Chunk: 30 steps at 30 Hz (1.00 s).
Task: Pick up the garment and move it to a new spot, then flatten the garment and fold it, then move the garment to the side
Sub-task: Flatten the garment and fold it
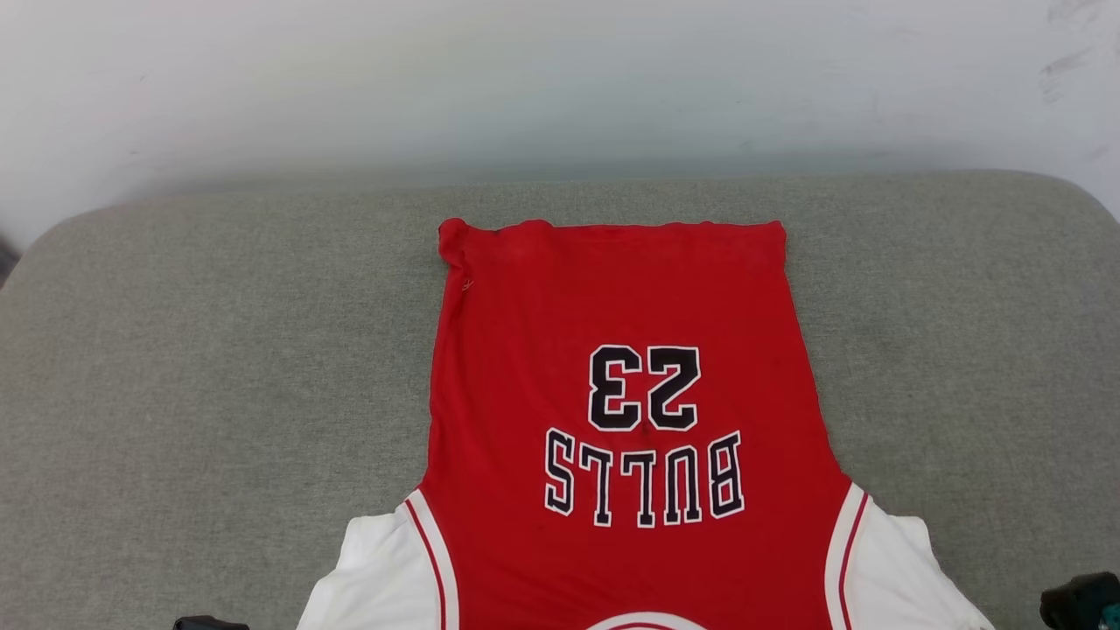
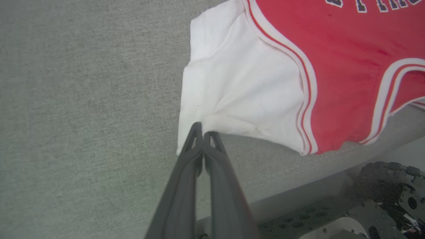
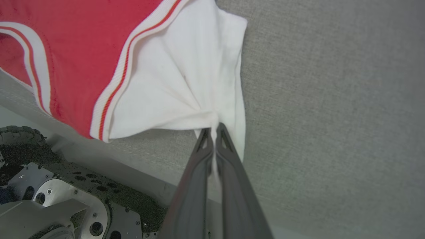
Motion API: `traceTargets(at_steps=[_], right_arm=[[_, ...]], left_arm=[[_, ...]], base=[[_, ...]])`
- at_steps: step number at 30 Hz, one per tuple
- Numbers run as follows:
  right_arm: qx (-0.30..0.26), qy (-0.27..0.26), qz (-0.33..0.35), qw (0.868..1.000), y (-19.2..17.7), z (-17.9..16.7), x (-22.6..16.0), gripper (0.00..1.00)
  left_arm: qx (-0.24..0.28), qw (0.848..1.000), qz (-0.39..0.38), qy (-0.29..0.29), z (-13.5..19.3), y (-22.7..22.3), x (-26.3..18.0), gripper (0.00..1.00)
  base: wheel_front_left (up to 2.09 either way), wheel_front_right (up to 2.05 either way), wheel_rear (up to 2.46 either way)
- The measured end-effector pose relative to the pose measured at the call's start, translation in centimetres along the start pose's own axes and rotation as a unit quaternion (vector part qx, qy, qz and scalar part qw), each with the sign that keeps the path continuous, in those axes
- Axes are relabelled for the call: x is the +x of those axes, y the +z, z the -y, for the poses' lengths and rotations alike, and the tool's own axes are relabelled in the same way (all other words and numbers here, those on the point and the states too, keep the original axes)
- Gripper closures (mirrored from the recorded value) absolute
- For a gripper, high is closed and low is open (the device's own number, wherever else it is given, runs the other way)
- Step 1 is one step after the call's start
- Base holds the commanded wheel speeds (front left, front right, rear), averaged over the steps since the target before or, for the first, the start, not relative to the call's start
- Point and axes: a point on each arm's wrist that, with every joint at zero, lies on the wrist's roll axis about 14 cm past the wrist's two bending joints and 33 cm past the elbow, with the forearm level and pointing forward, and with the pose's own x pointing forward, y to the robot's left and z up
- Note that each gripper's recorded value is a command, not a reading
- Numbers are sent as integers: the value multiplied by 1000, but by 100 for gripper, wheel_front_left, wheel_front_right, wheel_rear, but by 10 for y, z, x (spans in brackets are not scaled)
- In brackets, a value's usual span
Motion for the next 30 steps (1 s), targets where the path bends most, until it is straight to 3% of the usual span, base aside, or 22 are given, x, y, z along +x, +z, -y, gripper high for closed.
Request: traceTargets(at_steps=[1, 2, 6, 13, 18, 20, 24, 27, 30], right_arm=[[-2, -2, 5, 1000, 5, 0, 0, 51], [-5, -5, 11, 1000, 12, 0, 0, 0], [-10, -27, 54, 998, 51, 16, -4, 0], [-60, -87, 209, 972, 193, 61, -24, 0], [-70, -74, 271, 957, 285, 65, -14, 0], [-84, -73, 261, 959, 310, 68, 0, 0], [-91, -55, 183, 977, 331, 67, 51, 0], [-84, -33, 79, 993, 322, 61, 95, 0], [-73, -13, -35, 997, 302, 58, 131, 0]], left_arm=[[1, 1000, 4, 1, 1, 3, 1, 100], [3, 1000, 7, 0, 1, 5, 2, 100], [8, 1000, 26, -2, 6, 19, 6, 100], [13, 999, 53, 2, 5, 42, 15, 100], [22, 998, 62, 2, 1, 54, 26, 100], [23, 998, 63, 5, -2, 56, 32, 100], [22, 998, 56, 6, -5, 53, 43, 100], [22, 998, 50, 11, -9, 50, 49, 100], [17, 999, 49, 17, -12, 50, 54, 100]], base=[[0, 0, 0], [0, 0, 0], [0, 0, 0], [0, 0, 0], [0, 0, 0], [0, 0, 0], [0, 0, 0], [0, 0, 0], [0, 0, 0]])
